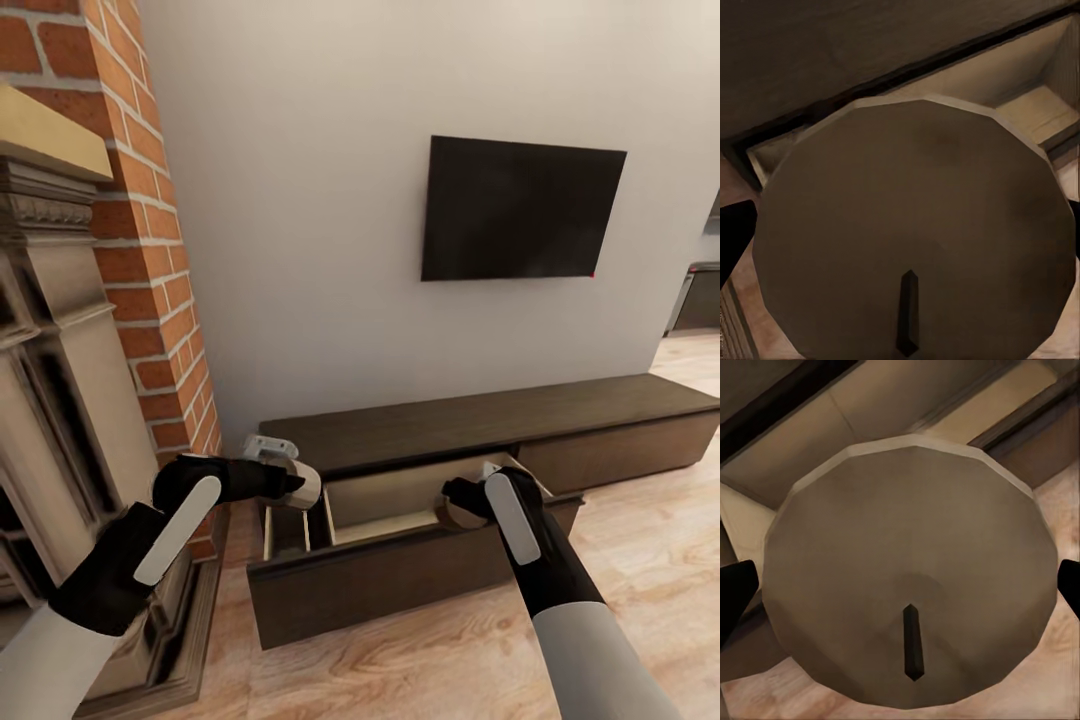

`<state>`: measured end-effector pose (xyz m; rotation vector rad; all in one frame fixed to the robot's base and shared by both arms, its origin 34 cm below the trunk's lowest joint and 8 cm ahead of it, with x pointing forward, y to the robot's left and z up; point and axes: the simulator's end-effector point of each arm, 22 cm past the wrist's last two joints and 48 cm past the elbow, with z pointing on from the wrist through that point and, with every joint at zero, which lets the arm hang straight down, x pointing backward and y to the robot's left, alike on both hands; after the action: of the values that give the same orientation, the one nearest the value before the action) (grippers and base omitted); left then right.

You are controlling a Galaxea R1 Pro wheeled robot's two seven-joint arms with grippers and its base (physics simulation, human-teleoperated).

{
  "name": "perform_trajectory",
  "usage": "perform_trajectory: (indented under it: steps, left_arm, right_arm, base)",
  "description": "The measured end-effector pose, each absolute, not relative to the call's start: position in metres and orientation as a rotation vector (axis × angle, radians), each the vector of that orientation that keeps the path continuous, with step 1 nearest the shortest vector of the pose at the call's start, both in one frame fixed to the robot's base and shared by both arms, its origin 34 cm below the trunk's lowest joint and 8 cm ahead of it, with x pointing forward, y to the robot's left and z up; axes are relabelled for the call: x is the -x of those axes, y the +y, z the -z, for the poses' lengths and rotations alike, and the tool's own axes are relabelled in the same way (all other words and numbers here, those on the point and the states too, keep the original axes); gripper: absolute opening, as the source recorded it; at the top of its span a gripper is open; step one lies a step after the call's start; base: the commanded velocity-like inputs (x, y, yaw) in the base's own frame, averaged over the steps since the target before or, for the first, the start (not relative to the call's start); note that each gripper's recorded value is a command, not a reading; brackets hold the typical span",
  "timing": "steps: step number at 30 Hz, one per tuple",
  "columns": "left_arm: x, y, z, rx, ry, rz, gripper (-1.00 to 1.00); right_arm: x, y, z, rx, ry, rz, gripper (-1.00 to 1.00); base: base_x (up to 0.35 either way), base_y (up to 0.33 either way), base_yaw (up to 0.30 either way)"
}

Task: Place each of the two pumpkins and all three candles from the living room inside a cabinet in the living room (use any cabinet), then make sure every cabinet is closed, and position the cauldron so it is next to a table in the living room.

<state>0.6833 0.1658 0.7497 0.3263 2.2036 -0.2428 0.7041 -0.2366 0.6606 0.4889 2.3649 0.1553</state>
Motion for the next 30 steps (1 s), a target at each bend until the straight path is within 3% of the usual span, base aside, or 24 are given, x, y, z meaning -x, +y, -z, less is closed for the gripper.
perform_trajectory:
  steps: [13, 23, 30]
  left_arm:
    - [-0.681, 0.149, -0.768, -0.398, 2.214, 0.235, -1.0]
    - [-0.68, 0.146, -0.766, -0.407, 2.218, 0.239, -1.0]
    - [-0.677, 0.142, -0.761, -0.429, 2.224, 0.237, -1.0]
  right_arm:
    - [-0.709, -0.254, -0.689, -0.568, 2.351, -0.152, -1.0]
    - [-0.709, -0.253, -0.688, -0.565, 2.353, -0.157, -1.0]
    - [-0.709, -0.25, -0.688, -0.566, 2.353, -0.164, -1.0]
  base:
    - [0.0, 0.0, -0.004]
    - [0.008, 0.0, -0.175]
    - [0.175, 0.0, -0.037]
